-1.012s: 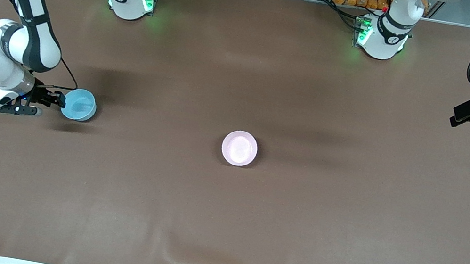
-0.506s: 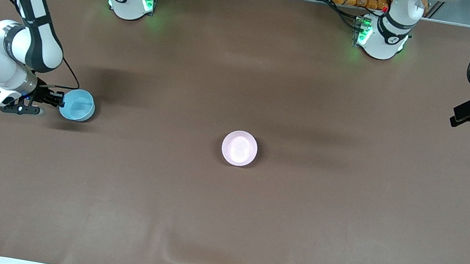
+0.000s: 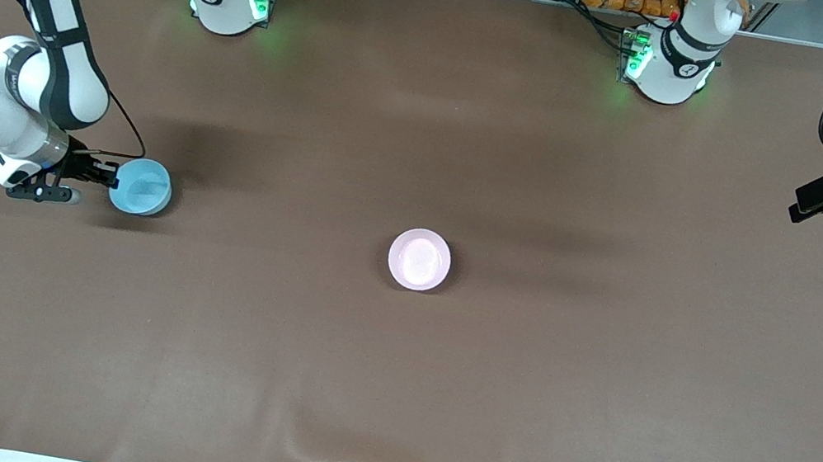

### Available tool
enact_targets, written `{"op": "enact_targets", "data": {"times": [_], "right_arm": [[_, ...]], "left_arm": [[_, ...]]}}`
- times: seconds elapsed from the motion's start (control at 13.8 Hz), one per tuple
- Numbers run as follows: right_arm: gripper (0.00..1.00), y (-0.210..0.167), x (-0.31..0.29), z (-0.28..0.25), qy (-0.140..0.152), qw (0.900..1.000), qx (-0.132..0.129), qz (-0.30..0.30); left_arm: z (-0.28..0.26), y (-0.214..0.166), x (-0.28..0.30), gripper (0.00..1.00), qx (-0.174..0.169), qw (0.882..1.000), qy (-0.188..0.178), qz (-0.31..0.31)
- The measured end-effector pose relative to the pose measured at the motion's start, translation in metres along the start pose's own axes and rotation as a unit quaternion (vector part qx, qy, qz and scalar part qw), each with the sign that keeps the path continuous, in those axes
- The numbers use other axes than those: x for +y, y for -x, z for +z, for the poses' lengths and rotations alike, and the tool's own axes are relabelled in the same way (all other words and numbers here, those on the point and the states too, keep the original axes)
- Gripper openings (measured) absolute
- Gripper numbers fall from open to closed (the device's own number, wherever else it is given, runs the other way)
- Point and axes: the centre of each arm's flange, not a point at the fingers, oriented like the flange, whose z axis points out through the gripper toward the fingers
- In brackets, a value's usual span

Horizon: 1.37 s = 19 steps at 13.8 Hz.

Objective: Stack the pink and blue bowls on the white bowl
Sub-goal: 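Grasp the blue bowl's rim with the right gripper and lift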

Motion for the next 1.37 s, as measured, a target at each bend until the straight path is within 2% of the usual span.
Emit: {"op": "enact_targets", "data": {"times": [0.22, 0.36, 0.72, 1.01, 1.37], "right_arm": [[0.02, -0.020, -0.018, -0.036, -0.038, 0.999, -0.028, 0.017], [0.02, -0.038, -0.048, -0.067, -0.044, 0.997, -0.034, 0.046], [0.02, -0.075, -0.203, -0.109, -0.038, 0.992, -0.012, 0.122], [0.02, -0.090, -0.306, -0.126, -0.044, 0.981, 0.008, 0.191], [0.02, -0.100, -0.418, -0.092, -0.041, 0.962, -0.003, 0.271]], "left_arm": [[0.000, 0.000, 0.001, 1.00, -0.001, 1.000, 0.005, 0.000], [0.000, 0.000, 0.001, 1.00, -0.001, 1.000, 0.005, 0.000], [0.000, 0.000, 0.002, 1.00, -0.001, 1.000, 0.005, 0.001], [0.001, 0.001, 0.002, 1.00, -0.002, 1.000, 0.005, 0.001], [0.001, 0.001, 0.002, 1.00, -0.002, 1.000, 0.005, 0.001]]}}
